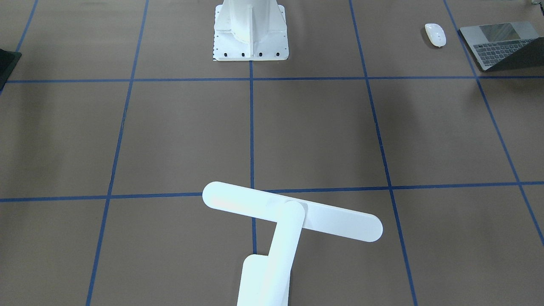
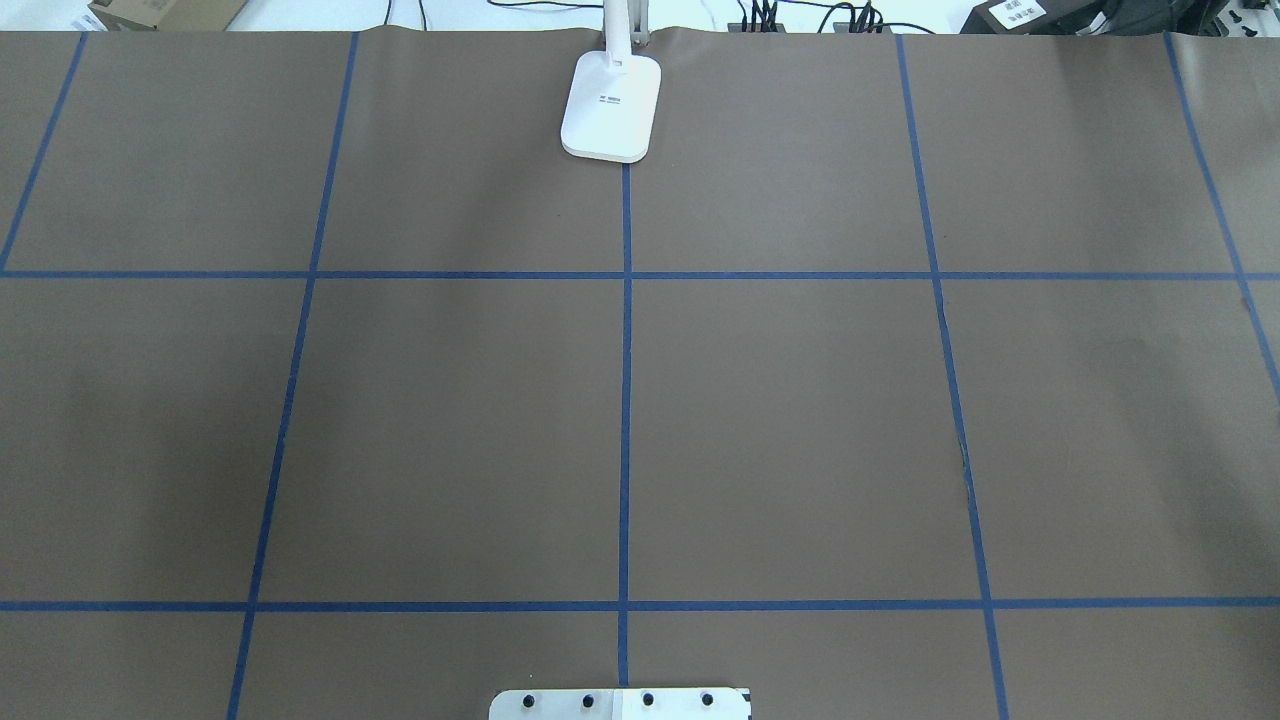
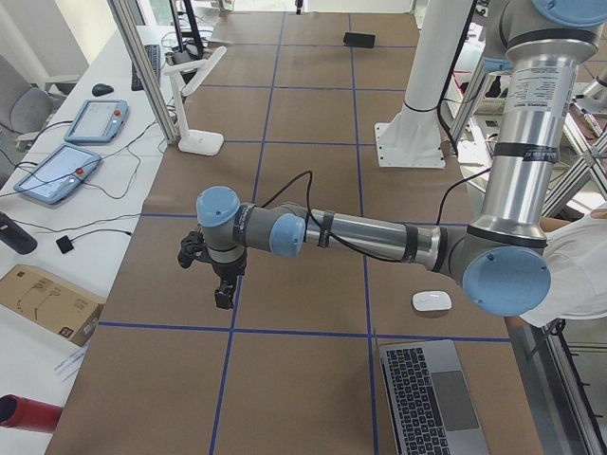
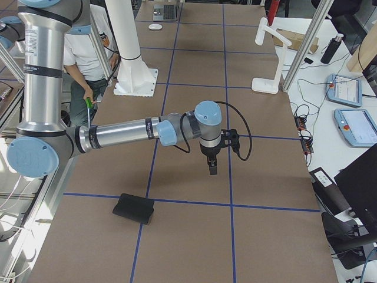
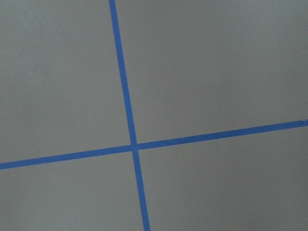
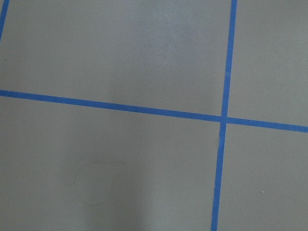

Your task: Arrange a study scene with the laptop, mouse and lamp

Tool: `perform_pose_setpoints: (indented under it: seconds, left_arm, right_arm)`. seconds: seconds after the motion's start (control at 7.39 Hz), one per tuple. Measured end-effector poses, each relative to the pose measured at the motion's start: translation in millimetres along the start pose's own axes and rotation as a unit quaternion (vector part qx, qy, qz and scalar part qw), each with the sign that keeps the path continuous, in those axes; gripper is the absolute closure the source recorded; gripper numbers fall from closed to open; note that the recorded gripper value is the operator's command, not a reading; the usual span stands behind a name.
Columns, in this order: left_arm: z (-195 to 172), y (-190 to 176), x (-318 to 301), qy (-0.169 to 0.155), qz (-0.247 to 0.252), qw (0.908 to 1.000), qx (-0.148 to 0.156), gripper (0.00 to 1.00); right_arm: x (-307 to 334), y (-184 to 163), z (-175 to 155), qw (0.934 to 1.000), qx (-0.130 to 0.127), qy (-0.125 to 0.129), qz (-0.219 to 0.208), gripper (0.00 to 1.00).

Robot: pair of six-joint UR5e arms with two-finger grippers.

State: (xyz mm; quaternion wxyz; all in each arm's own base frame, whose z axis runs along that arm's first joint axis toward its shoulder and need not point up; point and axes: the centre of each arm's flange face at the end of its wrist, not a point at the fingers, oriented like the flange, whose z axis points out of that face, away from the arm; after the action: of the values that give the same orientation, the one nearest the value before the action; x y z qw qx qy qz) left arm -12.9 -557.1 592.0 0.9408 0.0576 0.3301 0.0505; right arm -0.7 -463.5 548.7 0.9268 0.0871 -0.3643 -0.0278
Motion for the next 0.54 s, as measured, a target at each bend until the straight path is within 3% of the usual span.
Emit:
perform_pose_setpoints:
  seconds: [0.54]
  left_arm:
    - [6,12,-5,0.001,-0.004,1.0,-0.005,0.01]
  right_arm:
    - [-1,2,-1,1.0,-0.001,-0.004,0.0,0.01]
